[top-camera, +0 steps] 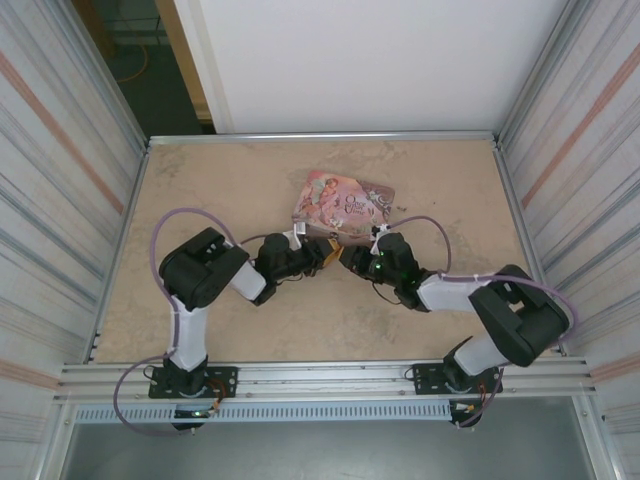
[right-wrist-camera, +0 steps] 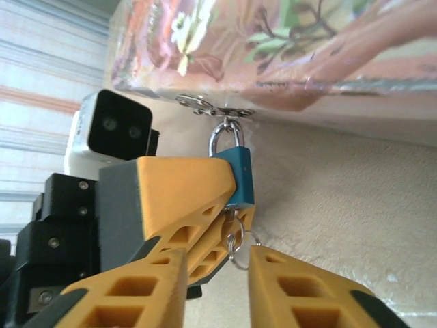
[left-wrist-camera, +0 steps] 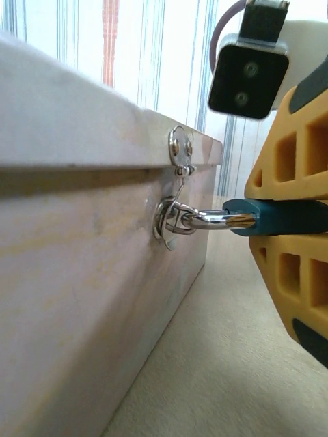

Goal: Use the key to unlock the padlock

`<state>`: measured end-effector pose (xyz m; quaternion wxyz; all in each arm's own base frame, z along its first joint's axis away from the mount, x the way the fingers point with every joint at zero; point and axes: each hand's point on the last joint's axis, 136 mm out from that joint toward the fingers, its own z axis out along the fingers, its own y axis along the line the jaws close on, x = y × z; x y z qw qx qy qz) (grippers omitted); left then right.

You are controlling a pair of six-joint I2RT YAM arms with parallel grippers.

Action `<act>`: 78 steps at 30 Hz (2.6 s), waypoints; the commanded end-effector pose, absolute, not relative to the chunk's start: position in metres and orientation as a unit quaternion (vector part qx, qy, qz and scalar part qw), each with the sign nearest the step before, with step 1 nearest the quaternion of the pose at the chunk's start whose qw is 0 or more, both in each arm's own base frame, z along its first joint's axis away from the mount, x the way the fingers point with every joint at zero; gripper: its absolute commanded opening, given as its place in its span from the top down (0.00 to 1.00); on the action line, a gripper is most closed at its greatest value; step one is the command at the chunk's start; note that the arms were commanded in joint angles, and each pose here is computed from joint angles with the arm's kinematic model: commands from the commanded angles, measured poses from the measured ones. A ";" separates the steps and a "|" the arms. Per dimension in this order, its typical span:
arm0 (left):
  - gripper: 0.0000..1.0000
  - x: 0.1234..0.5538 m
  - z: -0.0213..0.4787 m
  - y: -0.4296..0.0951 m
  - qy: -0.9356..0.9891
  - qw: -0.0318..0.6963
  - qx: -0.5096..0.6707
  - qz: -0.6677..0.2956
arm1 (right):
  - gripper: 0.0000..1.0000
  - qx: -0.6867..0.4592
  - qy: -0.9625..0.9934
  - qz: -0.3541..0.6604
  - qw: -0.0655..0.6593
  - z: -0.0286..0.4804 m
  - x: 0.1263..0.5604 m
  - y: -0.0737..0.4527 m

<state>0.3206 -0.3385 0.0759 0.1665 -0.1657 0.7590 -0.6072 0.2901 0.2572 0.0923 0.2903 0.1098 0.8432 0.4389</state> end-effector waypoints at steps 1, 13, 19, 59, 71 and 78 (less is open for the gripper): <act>0.94 0.319 0.107 -0.340 0.753 0.199 -0.131 -0.613 | 0.66 0.097 0.855 0.404 0.310 0.093 0.283 0.241; 1.00 0.298 0.128 -0.350 0.767 0.160 -0.135 -0.606 | 0.39 -0.135 0.822 0.284 0.475 0.183 0.249 0.220; 1.00 0.291 0.134 -0.345 0.772 0.156 -0.152 -0.597 | 0.29 -0.239 0.778 0.217 0.538 0.210 0.232 0.218; 1.00 0.282 0.147 -0.344 0.779 0.125 -0.186 -0.586 | 0.61 -0.583 0.622 -0.087 0.515 0.135 0.244 0.266; 1.00 0.281 0.148 -0.346 0.779 0.122 -0.182 -0.587 | 0.68 -0.576 0.625 -0.086 0.520 0.129 0.253 0.275; 1.00 0.281 0.148 -0.346 0.781 0.122 -0.179 -0.586 | 0.75 -0.580 0.623 -0.090 0.517 0.127 0.258 0.279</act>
